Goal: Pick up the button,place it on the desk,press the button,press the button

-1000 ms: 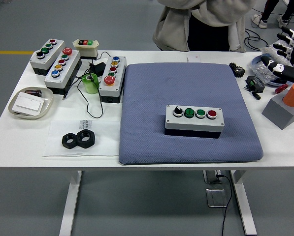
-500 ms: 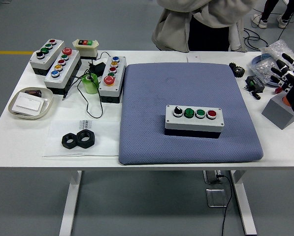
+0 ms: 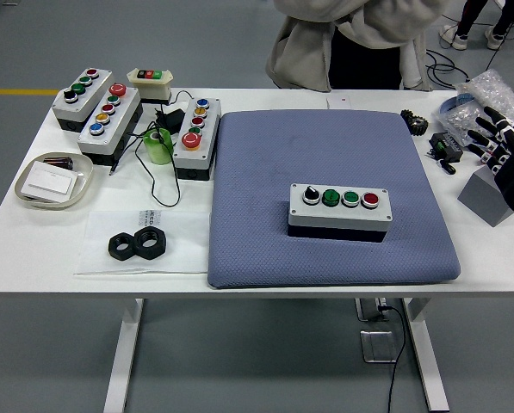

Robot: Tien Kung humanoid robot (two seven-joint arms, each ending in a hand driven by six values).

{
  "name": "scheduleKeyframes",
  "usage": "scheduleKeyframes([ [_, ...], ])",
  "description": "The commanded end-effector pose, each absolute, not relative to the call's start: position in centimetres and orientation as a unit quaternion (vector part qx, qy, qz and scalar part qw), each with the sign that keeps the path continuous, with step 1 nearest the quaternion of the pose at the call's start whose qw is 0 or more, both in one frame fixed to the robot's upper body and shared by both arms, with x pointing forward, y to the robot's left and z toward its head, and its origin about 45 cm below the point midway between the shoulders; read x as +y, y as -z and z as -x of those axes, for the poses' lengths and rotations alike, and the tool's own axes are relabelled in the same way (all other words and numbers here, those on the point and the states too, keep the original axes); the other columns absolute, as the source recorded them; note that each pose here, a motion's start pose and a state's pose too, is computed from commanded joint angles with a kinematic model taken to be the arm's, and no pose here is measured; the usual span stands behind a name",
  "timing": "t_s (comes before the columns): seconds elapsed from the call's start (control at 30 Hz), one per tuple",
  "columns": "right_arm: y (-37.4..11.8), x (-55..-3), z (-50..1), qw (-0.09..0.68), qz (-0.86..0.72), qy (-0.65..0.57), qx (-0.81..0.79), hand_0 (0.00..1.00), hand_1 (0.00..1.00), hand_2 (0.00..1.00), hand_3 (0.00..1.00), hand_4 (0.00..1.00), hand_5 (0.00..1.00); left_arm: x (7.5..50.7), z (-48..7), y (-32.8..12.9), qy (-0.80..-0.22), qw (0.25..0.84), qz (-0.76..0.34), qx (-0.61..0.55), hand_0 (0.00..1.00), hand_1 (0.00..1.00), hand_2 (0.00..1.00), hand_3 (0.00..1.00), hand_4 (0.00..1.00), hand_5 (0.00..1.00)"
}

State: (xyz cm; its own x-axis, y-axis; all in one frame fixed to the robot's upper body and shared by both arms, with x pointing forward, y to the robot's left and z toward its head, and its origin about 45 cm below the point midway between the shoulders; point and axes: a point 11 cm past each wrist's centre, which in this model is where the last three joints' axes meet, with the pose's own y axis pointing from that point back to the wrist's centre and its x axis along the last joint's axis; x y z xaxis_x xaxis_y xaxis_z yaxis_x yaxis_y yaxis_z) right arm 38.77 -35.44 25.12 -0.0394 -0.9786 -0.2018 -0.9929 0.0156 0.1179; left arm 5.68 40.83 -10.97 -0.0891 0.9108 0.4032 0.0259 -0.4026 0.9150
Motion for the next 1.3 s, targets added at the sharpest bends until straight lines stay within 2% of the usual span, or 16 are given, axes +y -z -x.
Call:
scheduleKeyframes([
  [0.1,-25.09,-35.33,-38.78,0.029,0.695,-0.115,0.71,0.927,0.834,0.864,0.842,0.467,0.63,40.83,-5.75,10.97,-0.614,0.361,-0.569,0.41,0.71,0.72,0.827,0.833,0.76,0.998],
  [0.13,-25.09,-35.31,-38.78,0.028,0.695,-0.115,0.709,0.928,0.834,0.863,0.842,0.477,0.751,40.83,-5.76,10.97,-0.614,0.361,-0.569,0.41,0.71,0.72,0.827,0.832,0.76,0.998],
  [0.5,-25.17,-35.02,-38.86,0.025,0.699,-0.115,0.705,0.929,0.835,0.863,0.841,0.474,0.777,40.72,-5.86,10.98,-0.615,0.362,-0.567,0.411,0.71,0.719,0.826,0.833,0.756,0.998],
  [0.53,-25.18,-34.99,-38.87,0.025,0.7,-0.114,0.705,0.929,0.836,0.863,0.841,0.464,0.808,40.72,-5.86,10.99,-0.615,0.362,-0.567,0.411,0.711,0.719,0.827,0.833,0.755,0.998],
  [1.3,-25.17,-35.19,-38.86,0.024,0.695,-0.115,0.709,0.931,0.831,0.862,0.842,0.472,0.828,40.78,-5.74,10.98,-0.613,0.362,-0.57,0.41,0.71,0.719,0.826,0.833,0.754,0.998],
])
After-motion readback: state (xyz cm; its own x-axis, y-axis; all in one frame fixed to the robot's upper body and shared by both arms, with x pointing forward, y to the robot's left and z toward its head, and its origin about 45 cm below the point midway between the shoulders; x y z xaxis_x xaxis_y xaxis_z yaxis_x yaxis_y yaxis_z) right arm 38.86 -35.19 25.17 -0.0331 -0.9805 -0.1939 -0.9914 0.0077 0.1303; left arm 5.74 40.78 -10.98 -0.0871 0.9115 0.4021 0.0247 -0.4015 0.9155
